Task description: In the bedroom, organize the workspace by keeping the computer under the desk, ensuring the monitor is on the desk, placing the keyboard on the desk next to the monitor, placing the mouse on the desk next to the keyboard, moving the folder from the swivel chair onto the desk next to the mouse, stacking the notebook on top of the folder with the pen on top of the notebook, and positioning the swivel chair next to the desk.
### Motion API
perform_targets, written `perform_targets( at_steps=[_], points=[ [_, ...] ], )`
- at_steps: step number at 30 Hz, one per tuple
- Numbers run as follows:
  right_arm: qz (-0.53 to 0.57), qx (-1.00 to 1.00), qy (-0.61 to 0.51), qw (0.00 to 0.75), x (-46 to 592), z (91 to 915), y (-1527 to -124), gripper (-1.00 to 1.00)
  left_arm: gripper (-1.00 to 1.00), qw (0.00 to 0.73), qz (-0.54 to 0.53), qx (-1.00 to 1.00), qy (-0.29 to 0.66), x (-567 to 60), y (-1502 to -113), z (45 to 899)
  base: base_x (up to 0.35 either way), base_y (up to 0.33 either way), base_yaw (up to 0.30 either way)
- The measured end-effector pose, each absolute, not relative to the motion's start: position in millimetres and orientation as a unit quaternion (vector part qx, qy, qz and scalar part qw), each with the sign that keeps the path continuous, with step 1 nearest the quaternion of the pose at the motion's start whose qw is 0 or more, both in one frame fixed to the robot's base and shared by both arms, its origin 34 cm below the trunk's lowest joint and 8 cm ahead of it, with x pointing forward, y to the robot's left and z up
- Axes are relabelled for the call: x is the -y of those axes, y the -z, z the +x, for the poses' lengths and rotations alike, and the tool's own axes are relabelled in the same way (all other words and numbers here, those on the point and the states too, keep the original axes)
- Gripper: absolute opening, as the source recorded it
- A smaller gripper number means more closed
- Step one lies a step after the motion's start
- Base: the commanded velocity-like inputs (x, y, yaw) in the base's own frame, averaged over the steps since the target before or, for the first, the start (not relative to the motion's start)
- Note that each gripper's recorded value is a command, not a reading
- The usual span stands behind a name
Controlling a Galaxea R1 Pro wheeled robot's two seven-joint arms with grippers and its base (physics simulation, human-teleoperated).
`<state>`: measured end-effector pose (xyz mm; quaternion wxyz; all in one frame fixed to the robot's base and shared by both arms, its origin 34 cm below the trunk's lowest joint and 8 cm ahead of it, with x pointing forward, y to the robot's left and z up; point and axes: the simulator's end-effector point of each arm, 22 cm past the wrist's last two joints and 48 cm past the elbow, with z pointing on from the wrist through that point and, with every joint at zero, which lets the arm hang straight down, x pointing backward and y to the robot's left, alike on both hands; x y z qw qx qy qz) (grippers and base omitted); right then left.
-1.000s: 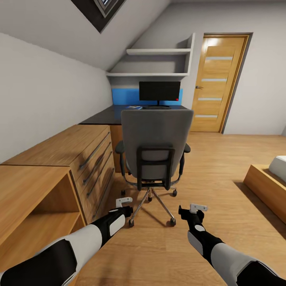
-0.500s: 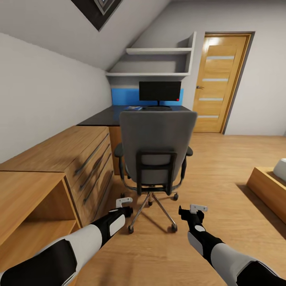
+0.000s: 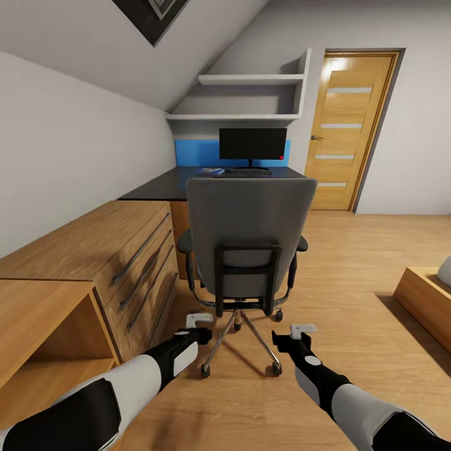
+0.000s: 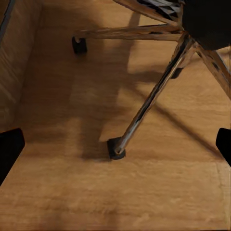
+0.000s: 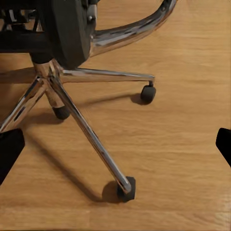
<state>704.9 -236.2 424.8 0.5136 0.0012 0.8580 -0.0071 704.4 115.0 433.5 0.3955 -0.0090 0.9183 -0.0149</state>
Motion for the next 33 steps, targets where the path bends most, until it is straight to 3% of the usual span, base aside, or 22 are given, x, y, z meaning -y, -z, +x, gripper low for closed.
perform_targets(
  at_steps=[5, 17, 33],
  points=[
    [-0.016, -0.856, -0.016, 0.516, 197, 704, -427, 1.0, 1.0, 0.4, 0.022, -0.915, 0.045, -96, -436, 705, 0.0, 0.0, 0.0],
    [-0.036, -0.853, -0.017, 0.52, 182, 704, -429, 1.0, 1.0, 0.397, 0.055, -0.909, 0.117, -61, -440, 700, 0.01, 0.0, 0.0],
    [-0.035, -0.853, -0.017, 0.521, 183, 704, -430, 1.0, 1.0, 0.397, 0.056, -0.908, 0.119, -60, -440, 699, 0.256, -0.008, 0.0]
  ],
)
